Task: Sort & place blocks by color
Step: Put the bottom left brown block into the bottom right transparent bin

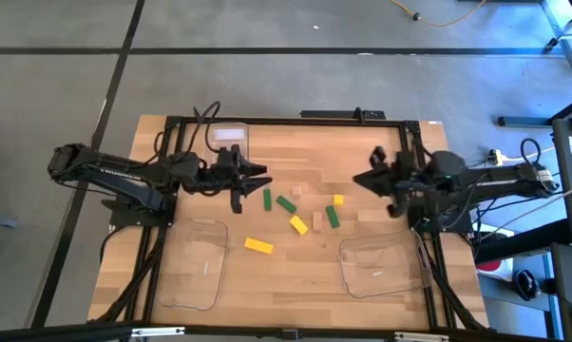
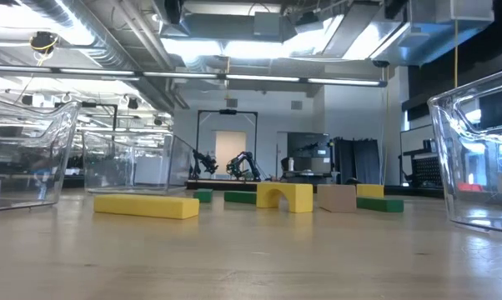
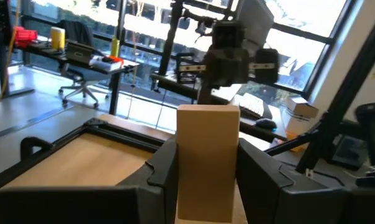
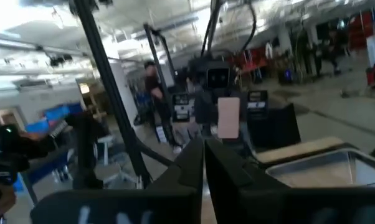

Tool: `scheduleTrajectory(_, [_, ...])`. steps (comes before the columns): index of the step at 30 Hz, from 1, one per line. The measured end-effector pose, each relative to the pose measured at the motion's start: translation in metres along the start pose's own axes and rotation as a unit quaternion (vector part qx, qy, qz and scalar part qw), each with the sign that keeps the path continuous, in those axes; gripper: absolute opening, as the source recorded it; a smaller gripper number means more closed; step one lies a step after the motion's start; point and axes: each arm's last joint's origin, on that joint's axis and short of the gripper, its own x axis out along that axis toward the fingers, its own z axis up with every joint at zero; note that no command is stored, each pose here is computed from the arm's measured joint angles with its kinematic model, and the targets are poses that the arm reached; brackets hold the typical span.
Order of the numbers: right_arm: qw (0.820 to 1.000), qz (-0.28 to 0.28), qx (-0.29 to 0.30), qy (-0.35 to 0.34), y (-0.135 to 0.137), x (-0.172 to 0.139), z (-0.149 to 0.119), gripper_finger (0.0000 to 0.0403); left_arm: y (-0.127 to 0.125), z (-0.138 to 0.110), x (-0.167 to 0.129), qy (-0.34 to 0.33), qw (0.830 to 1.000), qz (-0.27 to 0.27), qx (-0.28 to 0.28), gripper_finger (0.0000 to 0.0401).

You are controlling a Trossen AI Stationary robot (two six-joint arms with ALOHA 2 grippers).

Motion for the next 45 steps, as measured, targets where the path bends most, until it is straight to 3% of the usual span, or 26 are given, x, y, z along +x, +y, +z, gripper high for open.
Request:
scheduleTrajectory(11, [0.997,-0.025,0.005,0.076,-0.005,0.063,-0.008,0.0021,0.001,-0.001,0.001,0.0,1.0,0.009,0.003,0.0113])
scheduleTrajectory(15, [0.994,-0.039,0.043,0.097,-0.008,0.08,-0.018,0.0031,0.001,-0.002,0.002,0.0,1.0,0.008,0.001,0.0113])
scheduleTrajectory(21, [0.989,-0.051,0.05,0.128,-0.013,0.113,-0.03,0.0127,0.0,-0.001,0.002,-0.005,1.0,0.009,-0.013,0.0113])
scheduleTrajectory(26, [0.989,-0.049,0.003,0.14,-0.016,0.137,-0.035,0.0234,0.0,0.001,0.002,-0.017,0.999,0.011,-0.025,0.0113])
scheduleTrajectory(30, [0.988,-0.051,-0.002,0.146,-0.018,0.151,-0.039,0.029,0.0,-0.005,0.009,-0.018,0.999,0.017,-0.028,0.0113])
scheduleTrajectory(37, [0.985,-0.058,0.002,0.162,-0.022,0.163,-0.05,0.0295,-0.005,-0.023,0.027,-0.026,0.999,-0.004,-0.047,0.0113])
scheduleTrajectory(45, [0.987,-0.074,-0.002,0.141,-0.023,0.164,-0.046,0.0276,-0.01,-0.021,0.029,-0.043,0.996,-0.051,-0.055,0.0113])
